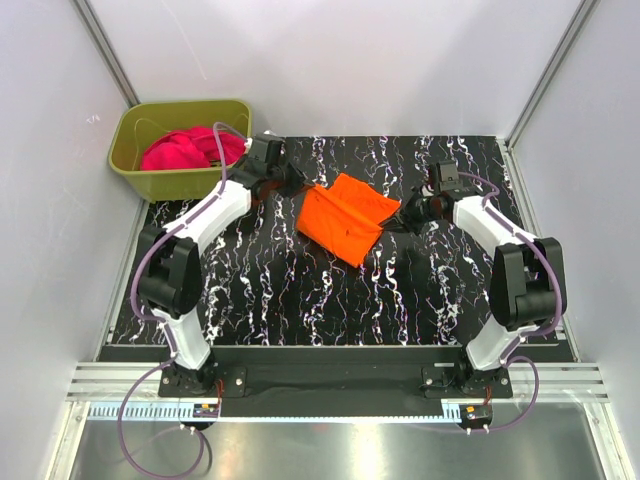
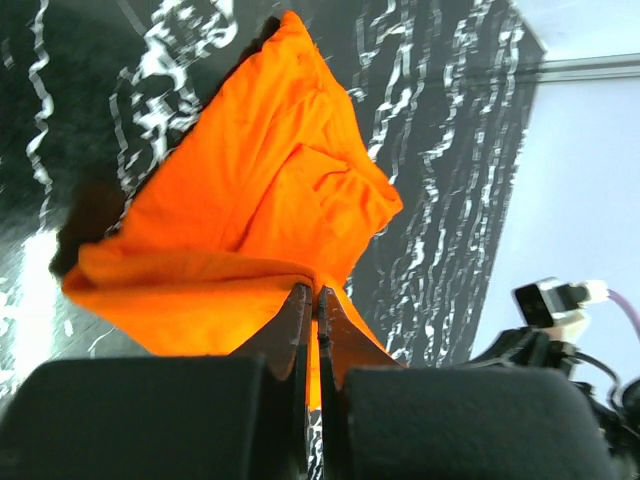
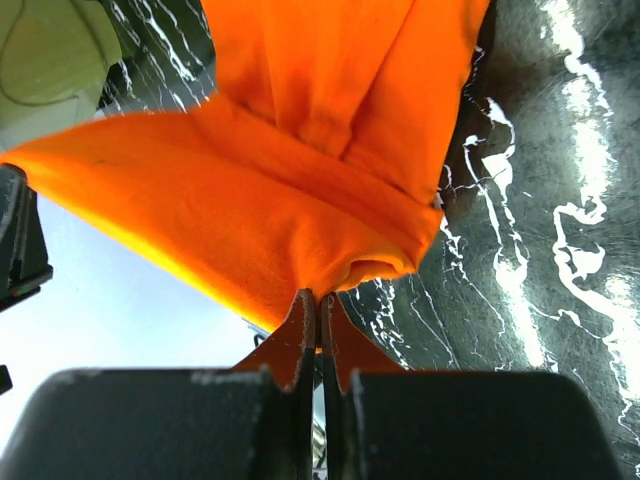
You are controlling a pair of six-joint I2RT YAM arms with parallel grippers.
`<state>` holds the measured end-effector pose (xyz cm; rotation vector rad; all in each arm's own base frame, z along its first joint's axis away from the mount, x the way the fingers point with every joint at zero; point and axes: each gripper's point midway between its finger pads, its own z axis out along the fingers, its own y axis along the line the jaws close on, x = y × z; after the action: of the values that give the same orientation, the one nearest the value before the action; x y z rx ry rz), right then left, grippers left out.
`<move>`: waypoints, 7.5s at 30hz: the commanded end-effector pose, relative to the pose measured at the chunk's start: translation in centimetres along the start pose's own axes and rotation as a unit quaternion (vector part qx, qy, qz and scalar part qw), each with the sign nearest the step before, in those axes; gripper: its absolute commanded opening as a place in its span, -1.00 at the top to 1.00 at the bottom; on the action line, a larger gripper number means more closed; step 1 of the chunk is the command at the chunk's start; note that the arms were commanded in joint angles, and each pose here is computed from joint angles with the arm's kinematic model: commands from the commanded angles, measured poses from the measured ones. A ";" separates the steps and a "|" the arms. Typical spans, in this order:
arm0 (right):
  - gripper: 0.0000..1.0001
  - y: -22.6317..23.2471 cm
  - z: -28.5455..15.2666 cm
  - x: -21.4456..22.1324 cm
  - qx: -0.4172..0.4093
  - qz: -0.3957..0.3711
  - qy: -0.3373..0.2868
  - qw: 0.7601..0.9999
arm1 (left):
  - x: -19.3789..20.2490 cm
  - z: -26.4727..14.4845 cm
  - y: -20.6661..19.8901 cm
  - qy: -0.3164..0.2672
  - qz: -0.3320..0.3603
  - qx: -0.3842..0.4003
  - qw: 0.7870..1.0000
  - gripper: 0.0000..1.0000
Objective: Fold and stack the t-shirts
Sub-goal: Fold the tshirt
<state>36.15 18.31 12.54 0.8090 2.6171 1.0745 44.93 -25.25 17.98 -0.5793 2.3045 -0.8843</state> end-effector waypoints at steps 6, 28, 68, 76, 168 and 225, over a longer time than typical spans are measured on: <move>1.00 0.5 -1.6 2.0 -0.026 -0.028 0.027 0.999 | 1.3 -3.9 2.0 -0.002 -0.002 0.005 1.000 1.00; 1.00 -7.7 -7.6 23.5 0.006 -0.075 0.117 0.990 | 17.2 -20.7 16.0 0.028 -0.108 0.036 0.993 1.00; 1.00 -3.2 -5.7 10.3 -0.024 0.036 0.109 0.993 | 4.1 -4.4 -0.1 0.121 0.045 0.036 0.991 1.00; 1.00 -3.9 -2.8 7.1 -0.007 0.049 0.121 0.991 | 2.5 1.2 -0.3 0.145 0.037 0.040 0.988 1.00; -0.19 -7.8 4.6 -2.2 0.031 -0.103 0.051 0.993 | 8.0 5.7 5.7 0.180 0.218 0.053 0.958 -0.05; 0.88 -2.1 6.0 -4.3 0.018 -0.140 0.069 0.988 | 3.0 2.4 8.2 0.091 0.190 -0.070 0.975 1.00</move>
<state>39.51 17.84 5.21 0.4247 2.8139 1.0237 40.84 -23.69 8.06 -0.0779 2.6037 -0.6816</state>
